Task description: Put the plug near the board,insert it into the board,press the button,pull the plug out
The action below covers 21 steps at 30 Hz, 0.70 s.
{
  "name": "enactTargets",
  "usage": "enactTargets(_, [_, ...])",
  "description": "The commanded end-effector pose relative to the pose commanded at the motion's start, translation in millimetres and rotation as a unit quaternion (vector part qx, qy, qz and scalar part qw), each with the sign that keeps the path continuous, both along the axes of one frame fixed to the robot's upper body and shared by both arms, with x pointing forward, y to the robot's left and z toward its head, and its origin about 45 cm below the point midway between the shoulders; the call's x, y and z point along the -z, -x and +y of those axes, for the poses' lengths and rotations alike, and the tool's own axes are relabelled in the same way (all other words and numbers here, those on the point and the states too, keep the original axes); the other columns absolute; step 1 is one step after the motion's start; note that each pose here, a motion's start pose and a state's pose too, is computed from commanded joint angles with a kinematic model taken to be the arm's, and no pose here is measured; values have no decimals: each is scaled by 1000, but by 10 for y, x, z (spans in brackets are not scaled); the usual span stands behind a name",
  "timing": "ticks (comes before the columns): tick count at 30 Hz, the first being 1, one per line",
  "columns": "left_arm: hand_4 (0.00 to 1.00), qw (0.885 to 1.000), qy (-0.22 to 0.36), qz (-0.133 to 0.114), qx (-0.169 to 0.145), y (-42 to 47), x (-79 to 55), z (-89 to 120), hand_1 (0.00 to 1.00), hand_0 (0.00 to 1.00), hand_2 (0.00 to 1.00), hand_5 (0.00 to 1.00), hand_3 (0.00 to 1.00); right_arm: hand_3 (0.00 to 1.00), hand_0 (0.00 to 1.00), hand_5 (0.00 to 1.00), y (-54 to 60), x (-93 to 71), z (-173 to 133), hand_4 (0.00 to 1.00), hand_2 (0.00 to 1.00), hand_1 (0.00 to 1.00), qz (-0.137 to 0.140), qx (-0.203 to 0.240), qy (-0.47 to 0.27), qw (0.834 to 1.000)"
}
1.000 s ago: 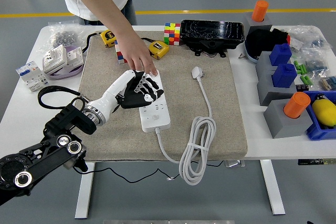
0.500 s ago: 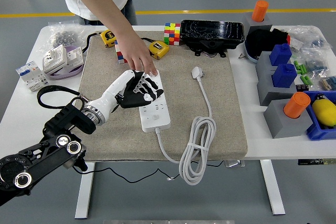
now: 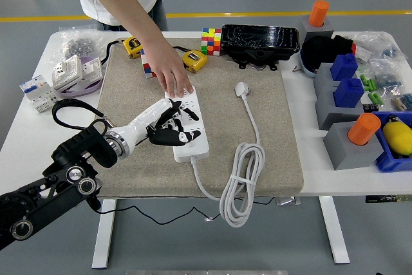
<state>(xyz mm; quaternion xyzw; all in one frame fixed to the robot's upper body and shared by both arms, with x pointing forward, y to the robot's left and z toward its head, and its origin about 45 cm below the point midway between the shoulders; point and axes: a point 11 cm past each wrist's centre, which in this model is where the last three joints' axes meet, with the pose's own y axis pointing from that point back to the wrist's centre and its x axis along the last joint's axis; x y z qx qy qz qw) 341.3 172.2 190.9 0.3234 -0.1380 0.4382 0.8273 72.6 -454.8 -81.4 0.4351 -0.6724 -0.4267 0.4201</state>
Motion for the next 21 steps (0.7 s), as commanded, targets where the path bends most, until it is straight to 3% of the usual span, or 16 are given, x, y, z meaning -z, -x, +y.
enactTargets(1, [647, 1000, -7, 8, 4, 7, 8, 0, 63, 100, 168, 77, 647, 602, 680, 533, 6, 3, 5, 937, 695, 687, 1, 0, -1, 1000])
enactTargets(2, [607, 1000, -12, 14, 6, 13, 15, 1, 60, 90, 152, 46, 815, 601, 680, 533, 9, 4, 6, 937, 694, 687, 1, -1, -1, 1000])
enactTargets(7, [607, 998, -33, 47, 20, 66, 64, -7, 60, 90, 152, 46, 815, 601, 680, 533, 21, -1, -11, 937, 694, 687, 1, 2, 1, 1000])
enactTargets(8, [679, 998, -37, 53, 22, 78, 80, -10, 60, 81, 144, 2, 862, 601, 680, 532, 18, -4, -16, 937, 695, 687, 0, 2, 1, 1000])
enactTargets(9, [679, 997, -40, 57, 24, 86, 91, -11, 60, 81, 144, 2, 862, 601, 680, 532, 15, -6, -19, 937, 695, 687, 0, 3, 1, 1000])
enactTargets(17, [733, 994, -65, 79, 33, 128, 167, -6, 61, 77, 142, 2, 881, 600, 680, 532, -16, -8, -3, 937, 695, 687, -4, 2, 0, 1000])
enactTargets(21, [728, 993, -78, 77, 33, 123, 207, 5, 59, 73, 139, 2, 887, 600, 680, 533, -2, -4, -4, 936, 696, 687, -2, 1, 0, 1000])
